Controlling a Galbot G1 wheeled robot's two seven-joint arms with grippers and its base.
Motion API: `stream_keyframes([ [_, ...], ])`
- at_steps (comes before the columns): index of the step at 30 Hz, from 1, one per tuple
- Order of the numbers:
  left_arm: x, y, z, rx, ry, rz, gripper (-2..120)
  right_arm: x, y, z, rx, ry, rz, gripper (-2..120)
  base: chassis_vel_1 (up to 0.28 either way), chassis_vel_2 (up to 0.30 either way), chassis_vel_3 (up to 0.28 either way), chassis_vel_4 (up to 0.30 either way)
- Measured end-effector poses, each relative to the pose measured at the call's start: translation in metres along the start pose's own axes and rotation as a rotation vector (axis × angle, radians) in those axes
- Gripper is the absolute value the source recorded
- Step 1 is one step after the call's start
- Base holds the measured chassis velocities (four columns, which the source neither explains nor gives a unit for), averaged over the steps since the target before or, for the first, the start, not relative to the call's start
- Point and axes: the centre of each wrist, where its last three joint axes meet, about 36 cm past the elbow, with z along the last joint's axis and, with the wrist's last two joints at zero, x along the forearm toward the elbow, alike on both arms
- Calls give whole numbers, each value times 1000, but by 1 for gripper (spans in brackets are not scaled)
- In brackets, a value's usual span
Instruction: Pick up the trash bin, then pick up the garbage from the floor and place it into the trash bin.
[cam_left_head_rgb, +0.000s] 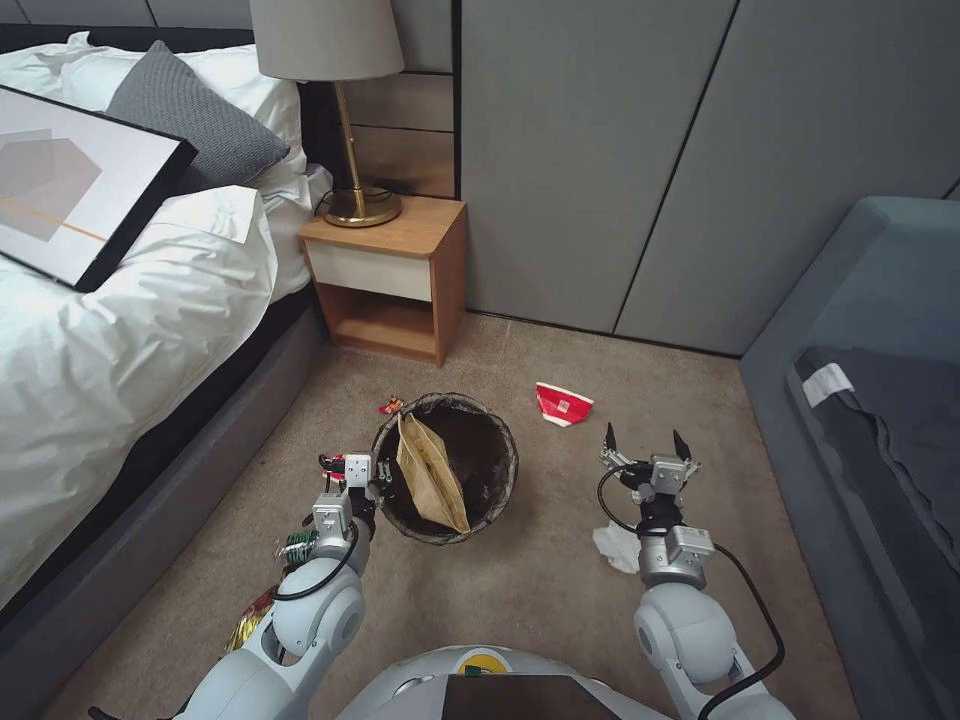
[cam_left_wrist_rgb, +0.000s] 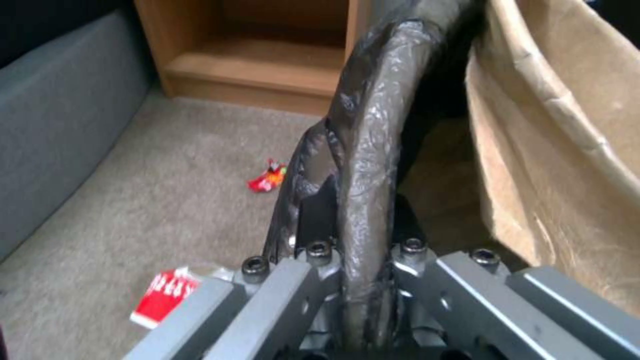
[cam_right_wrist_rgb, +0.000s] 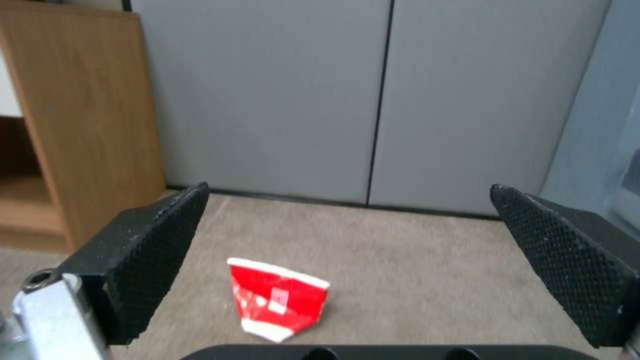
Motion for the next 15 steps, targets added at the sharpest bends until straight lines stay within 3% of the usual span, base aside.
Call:
stream_keyframes([
  [15,3,2,-1,1,-4,3,0,3,3,-7,3,17,29,100,1,-3,-12,12],
])
